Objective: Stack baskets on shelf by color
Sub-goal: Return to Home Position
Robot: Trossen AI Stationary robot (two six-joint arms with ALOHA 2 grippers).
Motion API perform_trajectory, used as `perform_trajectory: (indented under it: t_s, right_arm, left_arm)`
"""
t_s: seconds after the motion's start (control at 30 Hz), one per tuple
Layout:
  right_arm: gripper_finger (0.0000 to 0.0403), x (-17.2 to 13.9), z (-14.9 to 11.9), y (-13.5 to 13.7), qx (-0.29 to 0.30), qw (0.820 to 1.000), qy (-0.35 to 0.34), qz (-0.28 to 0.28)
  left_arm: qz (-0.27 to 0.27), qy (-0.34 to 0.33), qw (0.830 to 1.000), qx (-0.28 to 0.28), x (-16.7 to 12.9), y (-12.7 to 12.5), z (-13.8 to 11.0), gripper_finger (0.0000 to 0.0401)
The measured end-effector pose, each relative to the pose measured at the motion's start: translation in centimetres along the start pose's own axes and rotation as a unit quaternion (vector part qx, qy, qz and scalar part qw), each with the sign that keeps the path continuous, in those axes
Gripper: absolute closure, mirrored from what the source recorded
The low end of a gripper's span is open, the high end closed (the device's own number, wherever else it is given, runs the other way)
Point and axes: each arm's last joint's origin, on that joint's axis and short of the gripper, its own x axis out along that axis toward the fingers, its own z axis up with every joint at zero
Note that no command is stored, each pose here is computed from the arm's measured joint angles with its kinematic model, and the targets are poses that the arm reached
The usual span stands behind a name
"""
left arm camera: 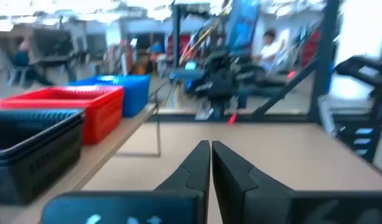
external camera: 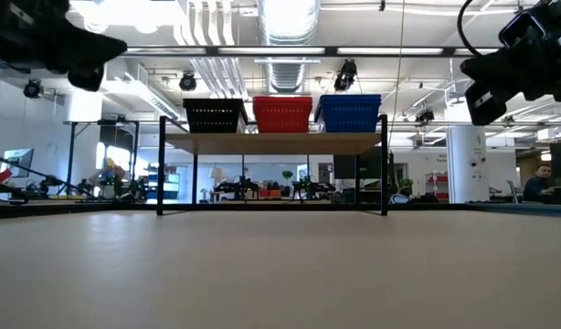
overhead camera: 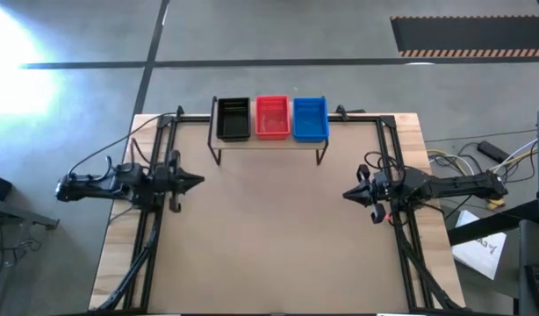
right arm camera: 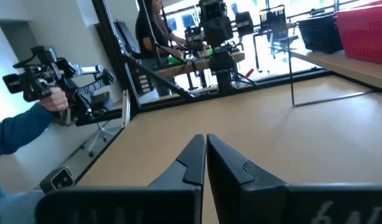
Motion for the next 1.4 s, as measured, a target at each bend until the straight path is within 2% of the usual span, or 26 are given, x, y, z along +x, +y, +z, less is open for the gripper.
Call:
perform_trajectory:
  t_s: [0.1,0.23,0.37,0.43,0.6,0.73,0.9,1.07,1.4]
  right_arm:
    - [0.0394,0.0,0.0,0.0,0.0,1.0,0.002,-0.001]
    - [0.0394,0.1,-0.1,0.0,0.0,1.0,0.004,0.003]
    - [0.0394,0.0,-0.1,0.2,-0.005,1.0,0.008,0.023]
    - [0.0394,0.0,-0.1,0.2,-0.009,0.999,0.011,0.032]
    - [0.0394,-0.2,-0.3,0.3,-0.025,0.998,0.02,0.057]
    - [0.0394,-0.7,-0.1,0.0,-0.032,0.999,0.005,0.033]
    - [0.0394,-1.0,0.3,-0.6,-0.046,0.999,-0.022,-0.004]
    - [0.0394,-0.9,0.2,-1.3,-0.013,0.997,-0.02,-0.072]
    - [0.0394,-0.8,-0.1,-1.5,-0.054,0.995,0.001,-0.088]
  left_arm:
    - [-0.022,-0.03,0.999,0.002,0.0,-0.2,-0.4,0.0401]
    - [-0.033,-0.014,0.999,0.006,0.6,-0.4,-2.3,0.0401]
    - [-0.038,-0.031,0.999,0.002,1.0,-0.5,-3.7,0.0401]
    - [-0.041,-0.048,0.998,0.002,0.9,-0.5,-3.6,0.0401]
    - [-0.026,-0.041,0.999,0.012,1.0,-0.1,-3.7,0.0401]
    - [-0.006,-0.036,0.999,0.018,1.1,0.3,-3.9,0.0401]
    - [-0.021,-0.035,0.999,0.021,1.1,0.6,-3.9,0.0401]
    - [-0.024,-0.025,0.999,0.019,1.2,0.6,-4.1,0.0401]
    - [-0.024,-0.008,1.0,0.019,1.4,0.6,-4.4,0.0401]
